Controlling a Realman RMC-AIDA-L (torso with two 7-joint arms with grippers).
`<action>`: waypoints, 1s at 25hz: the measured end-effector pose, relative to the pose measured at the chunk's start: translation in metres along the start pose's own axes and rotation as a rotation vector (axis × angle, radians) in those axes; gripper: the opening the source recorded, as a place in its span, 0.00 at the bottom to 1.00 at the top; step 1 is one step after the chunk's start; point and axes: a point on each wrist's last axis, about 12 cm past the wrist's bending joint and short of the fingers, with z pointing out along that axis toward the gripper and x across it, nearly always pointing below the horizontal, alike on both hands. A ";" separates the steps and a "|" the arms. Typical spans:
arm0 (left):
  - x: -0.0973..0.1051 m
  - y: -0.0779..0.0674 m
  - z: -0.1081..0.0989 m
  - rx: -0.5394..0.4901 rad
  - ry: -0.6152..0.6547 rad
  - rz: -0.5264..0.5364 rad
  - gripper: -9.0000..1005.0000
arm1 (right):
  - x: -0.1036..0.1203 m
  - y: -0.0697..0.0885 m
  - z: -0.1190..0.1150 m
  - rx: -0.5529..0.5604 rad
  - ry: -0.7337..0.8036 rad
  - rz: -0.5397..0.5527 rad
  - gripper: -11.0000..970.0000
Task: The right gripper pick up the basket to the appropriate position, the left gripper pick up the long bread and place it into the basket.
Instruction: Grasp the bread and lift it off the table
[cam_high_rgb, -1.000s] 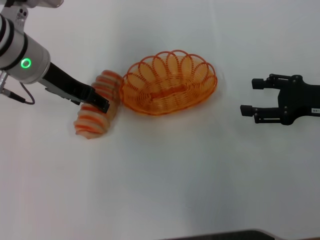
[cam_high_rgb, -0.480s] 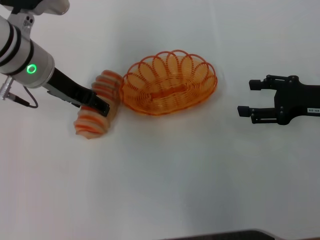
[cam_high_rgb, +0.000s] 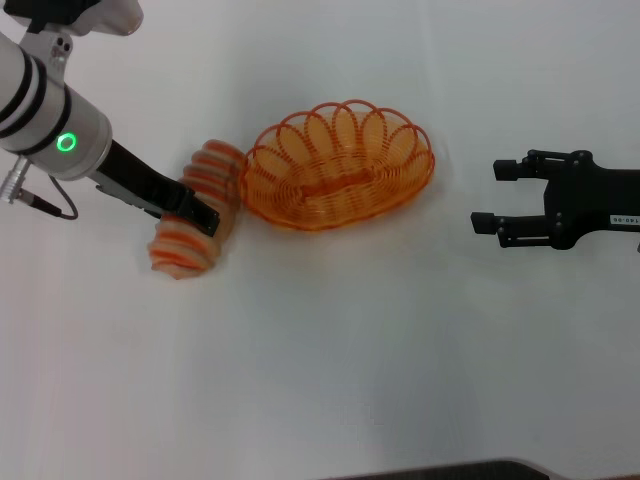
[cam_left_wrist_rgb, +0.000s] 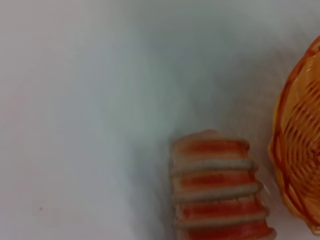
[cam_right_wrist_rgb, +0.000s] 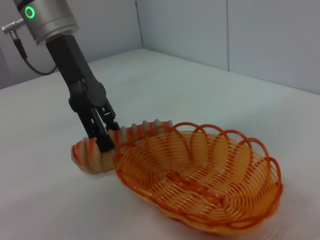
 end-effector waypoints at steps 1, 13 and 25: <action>0.000 0.000 0.000 0.003 0.000 -0.001 0.78 | 0.000 0.000 0.000 0.000 0.000 0.000 0.87; -0.001 -0.001 -0.003 -0.002 -0.005 0.009 0.62 | -0.001 -0.001 0.002 0.007 0.000 0.000 0.87; -0.003 0.002 -0.011 -0.021 -0.036 0.018 0.49 | -0.002 -0.001 0.003 0.004 -0.002 -0.002 0.87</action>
